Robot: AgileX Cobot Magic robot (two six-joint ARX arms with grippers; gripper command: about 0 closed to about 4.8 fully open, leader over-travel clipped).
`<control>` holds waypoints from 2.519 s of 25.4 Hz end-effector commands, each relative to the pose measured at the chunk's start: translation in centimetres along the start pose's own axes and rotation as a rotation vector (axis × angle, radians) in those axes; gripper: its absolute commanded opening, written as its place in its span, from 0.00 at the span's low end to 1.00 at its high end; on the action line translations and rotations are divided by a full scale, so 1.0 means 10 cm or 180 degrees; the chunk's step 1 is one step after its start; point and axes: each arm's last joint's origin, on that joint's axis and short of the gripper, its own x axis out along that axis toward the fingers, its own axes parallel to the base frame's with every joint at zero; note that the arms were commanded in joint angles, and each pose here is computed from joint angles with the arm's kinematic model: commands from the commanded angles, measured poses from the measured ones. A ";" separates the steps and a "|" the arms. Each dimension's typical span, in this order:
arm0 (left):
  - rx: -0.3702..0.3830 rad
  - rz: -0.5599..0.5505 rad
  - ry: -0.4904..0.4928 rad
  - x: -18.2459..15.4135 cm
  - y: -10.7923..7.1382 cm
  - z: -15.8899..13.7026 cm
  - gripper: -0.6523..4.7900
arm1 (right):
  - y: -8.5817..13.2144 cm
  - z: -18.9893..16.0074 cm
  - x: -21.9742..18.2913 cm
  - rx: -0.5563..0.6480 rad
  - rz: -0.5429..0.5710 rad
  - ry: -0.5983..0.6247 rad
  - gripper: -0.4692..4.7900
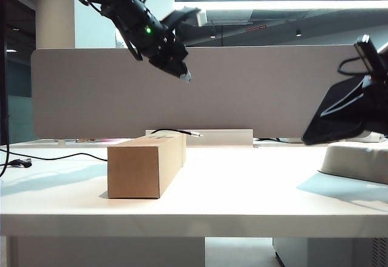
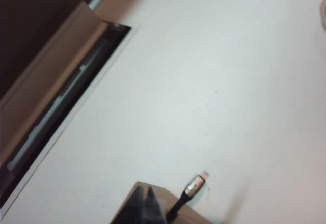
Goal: Pick up the charging cable and the phone, plug the charging cable into the charging port on the phone, and finally place them back on the table.
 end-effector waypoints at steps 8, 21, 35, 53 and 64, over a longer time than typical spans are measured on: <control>0.1158 -0.0300 0.0392 0.35 -0.31 -0.09 0.37 | 0.14 0.08 -0.06 -0.0129 0.0166 -0.0082 0.08; 0.1416 -0.0223 0.0641 0.60 -0.38 -0.26 0.37 | 0.14 0.06 -0.06 -0.0099 0.0196 -0.0004 0.08; 0.1459 0.0228 0.0711 0.82 -0.36 -0.35 0.39 | 0.14 0.06 -0.06 -0.0086 0.0217 0.0038 0.08; 0.1471 0.0282 0.0974 0.92 -0.40 -0.48 0.39 | 0.14 0.06 -0.06 -0.0089 0.0211 0.0032 0.08; 0.1482 0.0409 0.1135 0.91 -0.39 -0.48 0.20 | 0.14 0.06 -0.06 -0.0090 0.0209 0.0031 0.08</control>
